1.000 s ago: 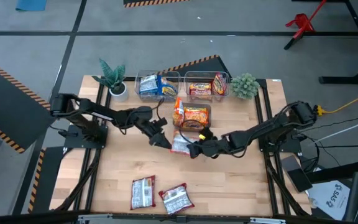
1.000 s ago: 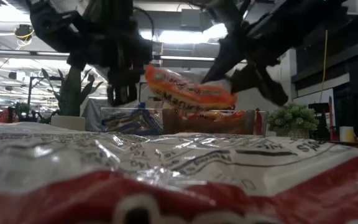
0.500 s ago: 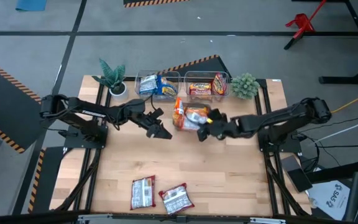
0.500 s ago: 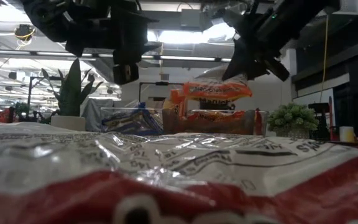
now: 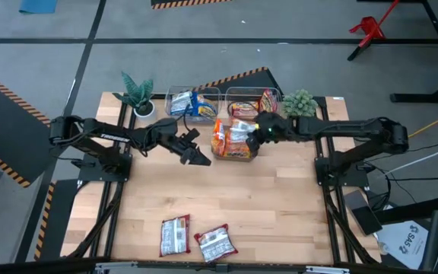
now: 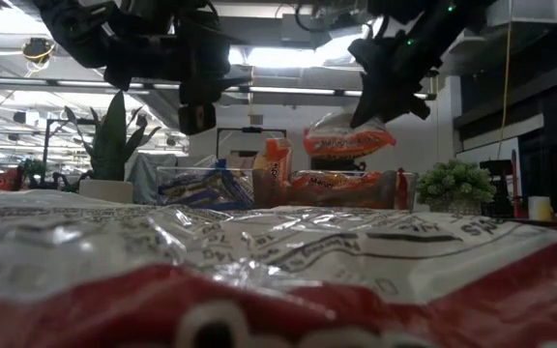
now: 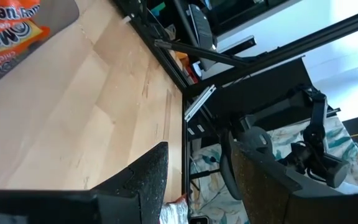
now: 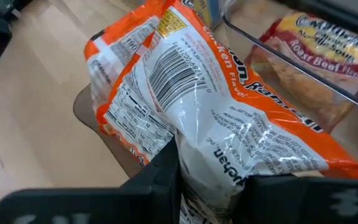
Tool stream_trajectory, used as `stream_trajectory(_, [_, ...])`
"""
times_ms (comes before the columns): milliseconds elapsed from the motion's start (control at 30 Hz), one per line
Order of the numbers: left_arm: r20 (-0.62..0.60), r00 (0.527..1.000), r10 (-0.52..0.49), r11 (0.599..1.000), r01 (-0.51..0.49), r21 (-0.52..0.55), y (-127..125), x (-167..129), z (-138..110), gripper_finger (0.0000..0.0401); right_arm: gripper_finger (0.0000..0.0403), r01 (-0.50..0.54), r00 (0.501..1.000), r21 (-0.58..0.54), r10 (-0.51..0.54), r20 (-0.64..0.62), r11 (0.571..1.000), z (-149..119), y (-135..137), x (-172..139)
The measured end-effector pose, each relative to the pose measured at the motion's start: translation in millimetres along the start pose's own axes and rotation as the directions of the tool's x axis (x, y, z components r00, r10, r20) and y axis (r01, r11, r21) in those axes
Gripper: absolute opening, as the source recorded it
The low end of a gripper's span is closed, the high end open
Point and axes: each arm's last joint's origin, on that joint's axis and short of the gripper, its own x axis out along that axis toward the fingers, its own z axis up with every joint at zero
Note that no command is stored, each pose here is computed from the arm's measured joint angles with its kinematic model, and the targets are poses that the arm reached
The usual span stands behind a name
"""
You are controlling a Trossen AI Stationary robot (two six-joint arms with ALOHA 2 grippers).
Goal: Sort Maruchan noodles
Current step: Put the orange noodle pack into the black bin
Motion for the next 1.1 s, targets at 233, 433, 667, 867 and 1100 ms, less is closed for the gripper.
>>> stream_trajectory(233, [0.020,1.000,0.011,1.000,-0.011,0.002,2.4,-2.7,3.8,0.0172,0.0075,-0.090,0.993,0.071,0.095,-0.068,0.993,8.6,-13.2,13.4])
stream_trajectory(433, [0.048,0.998,0.035,0.999,-0.035,0.008,5.2,-4.8,6.9,0.0172,0.0075,-0.092,0.986,0.085,0.102,-0.130,0.992,2.7,-11.6,30.4])
stream_trajectory(667, [0.056,0.998,0.040,0.999,-0.041,0.014,6.2,-5.9,8.3,0.0172,0.0089,-0.082,0.987,0.084,0.093,-0.133,0.993,1.5,-11.2,40.1])
stream_trajectory(867, [0.056,0.998,0.042,0.999,-0.043,0.013,6.4,-5.8,8.2,0.0172,0.0168,-0.083,0.986,0.064,0.091,-0.137,0.995,2.6,-11.0,37.8])
stream_trajectory(1100, [0.053,0.998,0.042,0.999,-0.042,0.013,6.4,-5.7,8.0,0.0172,0.0238,-0.032,0.986,0.020,0.035,-0.160,0.999,20.3,-5.2,21.6])
